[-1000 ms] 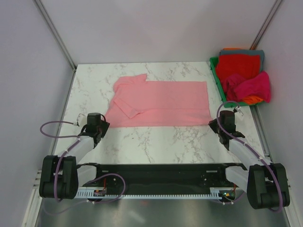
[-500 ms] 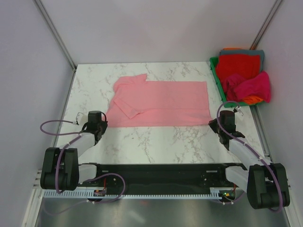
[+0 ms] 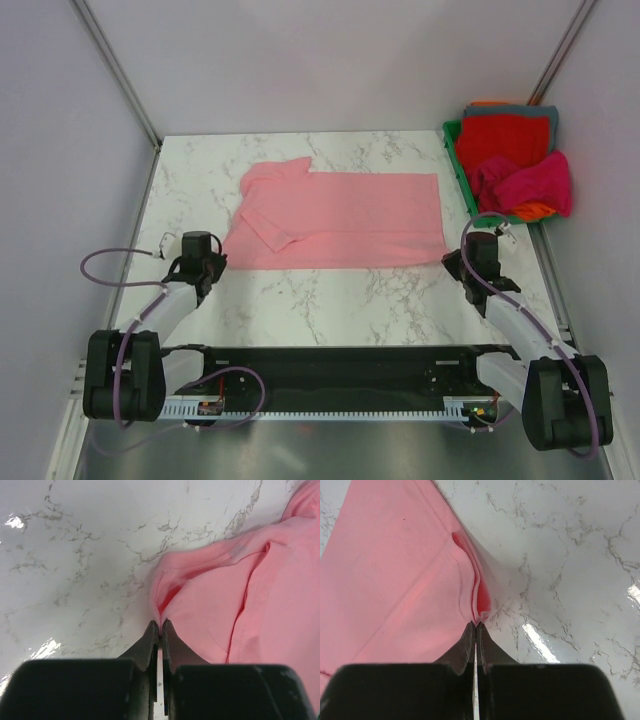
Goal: Fold and stack the t-shirts
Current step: Fold the tshirt
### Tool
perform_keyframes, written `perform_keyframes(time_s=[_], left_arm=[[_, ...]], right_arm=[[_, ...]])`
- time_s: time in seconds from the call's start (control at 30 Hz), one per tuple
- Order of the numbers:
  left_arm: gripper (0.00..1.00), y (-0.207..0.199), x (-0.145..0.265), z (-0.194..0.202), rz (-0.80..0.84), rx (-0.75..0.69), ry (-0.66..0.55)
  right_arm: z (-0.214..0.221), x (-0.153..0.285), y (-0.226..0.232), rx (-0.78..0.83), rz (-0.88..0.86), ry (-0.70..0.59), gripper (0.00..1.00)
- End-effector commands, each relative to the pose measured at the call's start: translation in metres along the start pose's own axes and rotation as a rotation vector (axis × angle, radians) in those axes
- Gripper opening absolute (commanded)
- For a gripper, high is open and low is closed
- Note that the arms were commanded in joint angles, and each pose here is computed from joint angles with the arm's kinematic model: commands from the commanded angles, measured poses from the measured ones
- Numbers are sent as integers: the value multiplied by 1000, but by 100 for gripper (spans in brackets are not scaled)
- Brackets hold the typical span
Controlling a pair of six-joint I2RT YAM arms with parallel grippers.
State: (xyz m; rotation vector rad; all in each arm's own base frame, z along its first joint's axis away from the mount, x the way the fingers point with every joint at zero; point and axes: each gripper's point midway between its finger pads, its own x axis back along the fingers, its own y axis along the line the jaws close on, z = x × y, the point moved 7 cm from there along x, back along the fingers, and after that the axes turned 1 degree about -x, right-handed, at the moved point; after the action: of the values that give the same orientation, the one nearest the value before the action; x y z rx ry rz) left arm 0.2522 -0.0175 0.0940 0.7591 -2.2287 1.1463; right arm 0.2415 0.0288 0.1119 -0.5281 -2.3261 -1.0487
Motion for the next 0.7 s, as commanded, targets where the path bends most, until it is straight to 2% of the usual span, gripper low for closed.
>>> perform_keyframes(time_s=[0.0,0.1,0.23,0.37,0.5,0.67], left_arm=[[2,-22,5,-15,4,-62,12],[2,-51,17,-33,31,-68,1],[2,-101,49,-69,155,-70,-48],[2,-152,107,-114,292,-103,-116],[2,-170,169,-141,410,-122,-173],[2,-169,260,-173,562,-112,-318]], right_arm=[[-13,1,16,5,-17,-15,0],[-35,5,45,13,-53,-40,0],[-84,29,105,17,-172,-112,0],[-121,68,146,32,-264,-162,0],[-147,119,169,46,-356,-203,0],[-178,204,182,42,-507,-350,0]])
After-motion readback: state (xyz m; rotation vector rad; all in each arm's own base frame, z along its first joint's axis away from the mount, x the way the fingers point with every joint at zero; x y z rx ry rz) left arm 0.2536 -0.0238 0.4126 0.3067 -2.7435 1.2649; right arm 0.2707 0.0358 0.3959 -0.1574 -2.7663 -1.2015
